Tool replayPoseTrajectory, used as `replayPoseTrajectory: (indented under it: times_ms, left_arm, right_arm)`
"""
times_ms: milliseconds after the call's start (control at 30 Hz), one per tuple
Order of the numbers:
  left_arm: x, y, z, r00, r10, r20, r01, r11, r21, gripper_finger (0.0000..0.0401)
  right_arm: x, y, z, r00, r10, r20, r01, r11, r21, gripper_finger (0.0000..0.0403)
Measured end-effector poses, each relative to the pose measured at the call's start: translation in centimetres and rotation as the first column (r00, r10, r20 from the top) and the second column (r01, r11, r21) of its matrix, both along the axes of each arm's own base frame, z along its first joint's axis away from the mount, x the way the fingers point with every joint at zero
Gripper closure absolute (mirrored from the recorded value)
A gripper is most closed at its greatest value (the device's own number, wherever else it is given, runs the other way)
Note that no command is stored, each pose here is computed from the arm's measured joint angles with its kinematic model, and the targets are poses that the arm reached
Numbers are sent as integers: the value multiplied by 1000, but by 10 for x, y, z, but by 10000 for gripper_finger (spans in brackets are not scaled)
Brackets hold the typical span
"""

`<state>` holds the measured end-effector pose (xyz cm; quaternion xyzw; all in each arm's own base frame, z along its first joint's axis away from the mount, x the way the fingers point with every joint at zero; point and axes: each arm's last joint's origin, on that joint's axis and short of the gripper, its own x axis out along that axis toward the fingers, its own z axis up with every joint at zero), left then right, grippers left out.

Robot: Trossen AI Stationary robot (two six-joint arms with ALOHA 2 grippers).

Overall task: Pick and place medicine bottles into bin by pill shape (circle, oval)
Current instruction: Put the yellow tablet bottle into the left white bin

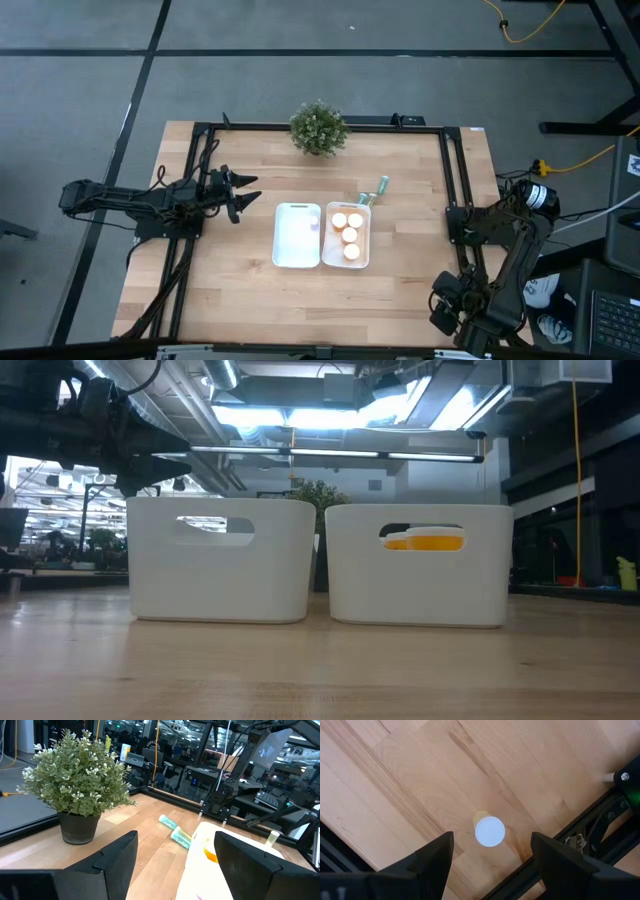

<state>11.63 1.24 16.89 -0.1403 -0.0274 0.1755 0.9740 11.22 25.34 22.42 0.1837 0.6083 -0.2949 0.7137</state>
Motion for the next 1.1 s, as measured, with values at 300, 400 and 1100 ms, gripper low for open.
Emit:
replayPoseTrajectory:
  times_ms: [300, 400, 1100]
  left_arm:
    - [0, 0, 0, 1000, 0, 0, 0, 1000, 0, 146]
    - [0, 0, 0, 1000, 0, 0, 0, 1000, 0, 146]
    - [0, 0, 0, 1000, 0, 0, 0, 1000, 0, 146]
  right_arm:
    - [0, 0, 0, 1000, 0, 0, 0, 1000, 0, 136]
    - [0, 0, 0, 1000, 0, 0, 0, 1000, 0, 136]
    - [-1, -1, -3, 983, -182, 15, 182, 983, 19, 136]
